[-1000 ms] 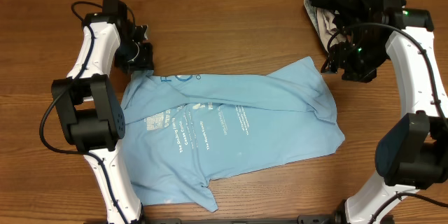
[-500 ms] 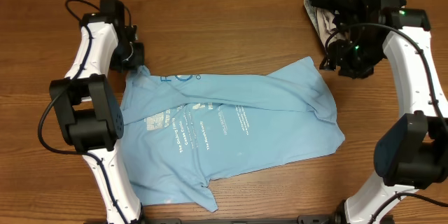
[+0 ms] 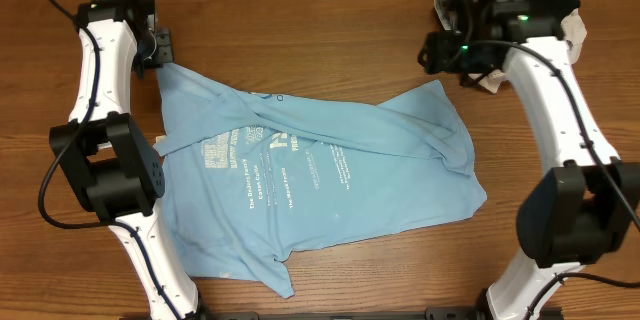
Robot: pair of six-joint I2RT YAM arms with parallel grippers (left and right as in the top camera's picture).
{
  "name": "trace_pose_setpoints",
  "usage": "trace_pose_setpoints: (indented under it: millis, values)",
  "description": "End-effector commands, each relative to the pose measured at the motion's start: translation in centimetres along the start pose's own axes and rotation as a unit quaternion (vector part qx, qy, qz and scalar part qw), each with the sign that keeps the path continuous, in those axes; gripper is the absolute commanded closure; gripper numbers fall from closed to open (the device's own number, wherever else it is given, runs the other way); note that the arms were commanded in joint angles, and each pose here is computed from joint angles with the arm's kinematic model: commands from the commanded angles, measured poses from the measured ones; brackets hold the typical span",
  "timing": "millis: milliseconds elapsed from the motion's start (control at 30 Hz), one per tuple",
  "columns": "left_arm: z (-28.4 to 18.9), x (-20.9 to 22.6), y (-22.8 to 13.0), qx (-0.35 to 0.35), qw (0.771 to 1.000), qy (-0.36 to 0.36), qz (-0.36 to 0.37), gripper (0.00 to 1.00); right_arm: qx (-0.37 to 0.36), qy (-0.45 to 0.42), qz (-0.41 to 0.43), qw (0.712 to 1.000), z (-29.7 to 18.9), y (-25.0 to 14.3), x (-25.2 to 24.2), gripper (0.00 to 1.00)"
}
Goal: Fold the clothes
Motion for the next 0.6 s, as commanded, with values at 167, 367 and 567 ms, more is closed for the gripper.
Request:
trace_pose_setpoints:
  millis: [167,367,567]
  values:
    - [-0.1,1.5,0.4,-0.011,1.0,0.016,-0.018,0.96,-0.017,-0.112,0.016,0.993,6.1,1.1,-2.5,0.41]
    - [-0.1,2.5,-0.4,0.0,0.999,0.017,-0.027,0.96,-0.011,-0.15,0.056,0.987,7.4,1.1,-5.5,0.46]
    - [-0.1,2.7,-0.6,0.004,0.999,0.016,-0.03,0.96,0.014,-0.141,0.069,0.987,9.1,0.4,-6.6,0.55]
Point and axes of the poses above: each gripper's point midway between its finger pads, its own z axis out along the fingers, its own x axis along the line the jaws close on, y = z × x, the point moved 5 cm from there along -z, back along the fingers, and after that the axes turned 15 degrees about z, right-handed, at the moved point
